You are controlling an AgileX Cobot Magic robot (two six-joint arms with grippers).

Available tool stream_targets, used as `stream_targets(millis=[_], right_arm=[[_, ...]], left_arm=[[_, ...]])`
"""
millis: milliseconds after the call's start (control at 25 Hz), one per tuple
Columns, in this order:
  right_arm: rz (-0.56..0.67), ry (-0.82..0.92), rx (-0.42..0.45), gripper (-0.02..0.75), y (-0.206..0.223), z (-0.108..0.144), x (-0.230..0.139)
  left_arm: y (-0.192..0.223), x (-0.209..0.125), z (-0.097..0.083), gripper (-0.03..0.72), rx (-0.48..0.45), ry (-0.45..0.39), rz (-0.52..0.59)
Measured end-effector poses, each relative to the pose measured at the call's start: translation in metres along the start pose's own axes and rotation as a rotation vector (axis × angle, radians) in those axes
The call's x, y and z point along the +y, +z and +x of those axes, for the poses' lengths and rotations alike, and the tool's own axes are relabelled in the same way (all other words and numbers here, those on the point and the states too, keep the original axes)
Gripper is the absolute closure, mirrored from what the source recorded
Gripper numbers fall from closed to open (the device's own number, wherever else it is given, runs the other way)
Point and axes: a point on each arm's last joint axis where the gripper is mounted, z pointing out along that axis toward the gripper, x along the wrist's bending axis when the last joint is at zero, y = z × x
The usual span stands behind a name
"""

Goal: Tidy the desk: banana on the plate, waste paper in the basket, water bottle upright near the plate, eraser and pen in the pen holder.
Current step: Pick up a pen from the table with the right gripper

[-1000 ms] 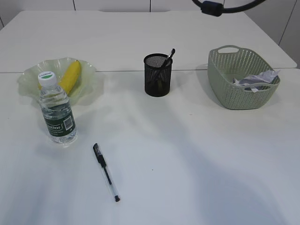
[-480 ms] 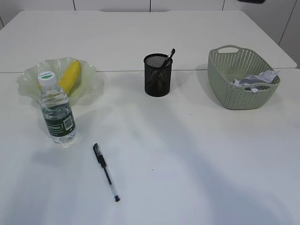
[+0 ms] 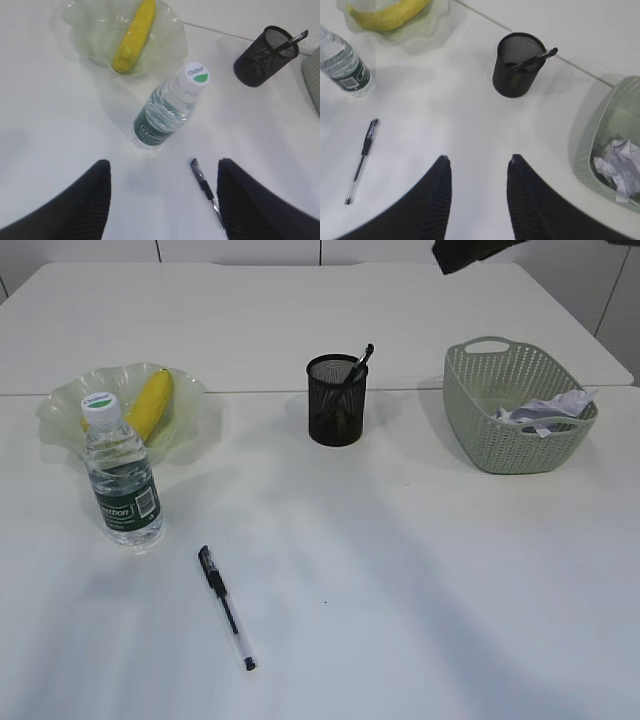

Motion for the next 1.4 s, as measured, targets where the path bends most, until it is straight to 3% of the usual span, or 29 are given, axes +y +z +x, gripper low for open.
stream_targets(millis=[200, 720, 1200, 1400], right_arm=[[0.051, -0.006, 0.017, 0.455, -0.024, 0.005, -0.009], [0.06, 0.012, 0.042, 0.455, -0.072, 0.014, -0.022], [-0.013, 0.027, 0.074, 0.455, -0.1, 0.022, -0.025], [-0.017, 0.029, 0.083, 0.455, -0.102, 0.023, -0.025]], left_arm=[[0.0, -0.001, -0.005, 0.211, -0.052, -0.079, 0.007], [0.015, -0.005, -0.005, 0.211, -0.058, -0.138, 0.108], [0.038, -0.009, -0.001, 0.211, -0.032, -0.161, 0.19], [0.055, -0.016, -0.017, 0.211, -0.08, -0.135, 0.236]])
